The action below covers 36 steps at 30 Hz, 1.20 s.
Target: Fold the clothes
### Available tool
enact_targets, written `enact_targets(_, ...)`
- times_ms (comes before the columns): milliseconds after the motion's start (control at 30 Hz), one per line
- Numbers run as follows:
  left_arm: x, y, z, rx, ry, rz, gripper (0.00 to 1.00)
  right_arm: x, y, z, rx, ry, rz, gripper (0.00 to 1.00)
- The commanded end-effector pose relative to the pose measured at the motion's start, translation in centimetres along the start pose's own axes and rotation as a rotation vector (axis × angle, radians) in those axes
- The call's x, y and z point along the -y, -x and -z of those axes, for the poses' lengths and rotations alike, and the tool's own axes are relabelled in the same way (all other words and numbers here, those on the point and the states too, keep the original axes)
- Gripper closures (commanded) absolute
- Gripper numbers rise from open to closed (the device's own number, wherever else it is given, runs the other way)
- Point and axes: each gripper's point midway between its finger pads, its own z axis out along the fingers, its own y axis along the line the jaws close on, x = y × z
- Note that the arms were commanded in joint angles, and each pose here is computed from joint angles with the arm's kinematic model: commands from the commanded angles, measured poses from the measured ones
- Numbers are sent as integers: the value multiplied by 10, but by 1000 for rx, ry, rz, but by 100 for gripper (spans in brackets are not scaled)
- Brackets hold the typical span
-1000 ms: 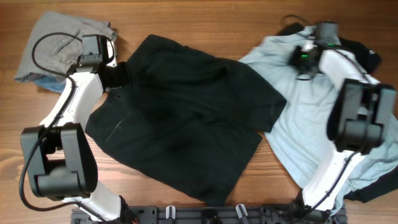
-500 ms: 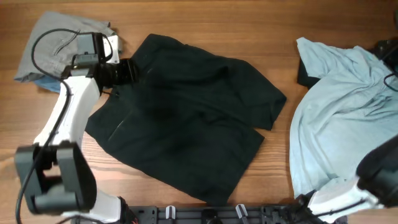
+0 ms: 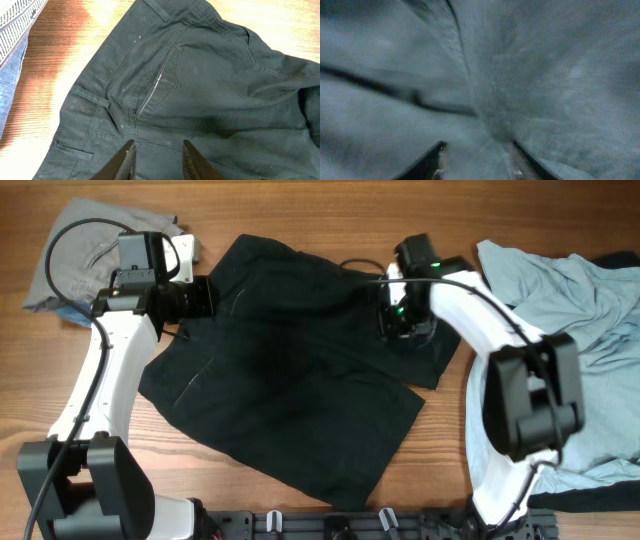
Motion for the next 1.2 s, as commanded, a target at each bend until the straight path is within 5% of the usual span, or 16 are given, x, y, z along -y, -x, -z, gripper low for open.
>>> enact_targets(0, 0, -3, -4, -11, -2, -16, 67, 31, -8, -20, -28, -265, -7, 48)
enact_targets(67, 0, -3, -4, -11, -2, -16, 66, 50, -5, -14, 7, -399, -59, 52)
enact_targets(167, 0, -3, -4, -11, -2, -16, 66, 67, 2, -4, 39, -469, -88, 90)
enact_targets(267, 0, -3, -4, -11, -2, -16, 66, 76, 16, 23, 120, -457, -101, 93)
enact_targets(433, 0, -3, -4, -11, -2, -16, 65, 139, 78, 109, 500, -423, -296, 96)
enact_targets(500, 0, -3, -4, -11, -2, -16, 62, 158, 109, 126, 644, -319, -330, 25)
enact_targets(567, 0, -3, -4, -11, -3, -16, 54, 158, 112, 127, 650, -203, -305, 17)
enact_targets(667, 0, -2, -6, -9, -3, -16, 56, 128, 79, 114, 487, -60, -200, 32)
enact_targets(767, -3, -6, -15, -30, -2, -10, 56, 100, 1, 85, 150, 52, -332, 49)
enact_targets(900, -4, -8, -19, -39, -1, -8, 56, 98, -72, 39, -98, 41, -390, 49)
enact_targets(1033, -4, -8, -19, -39, -1, -8, 57, 90, -81, 5, -68, 114, -424, 51)
enact_targets(1100, -4, -9, -19, -41, -1, -7, 57, 91, -78, 4, -47, 115, -404, 85)
enact_targets(1167, -5, -10, -21, -47, -1, -6, 57, 91, -75, 18, -37, 115, -377, 96)
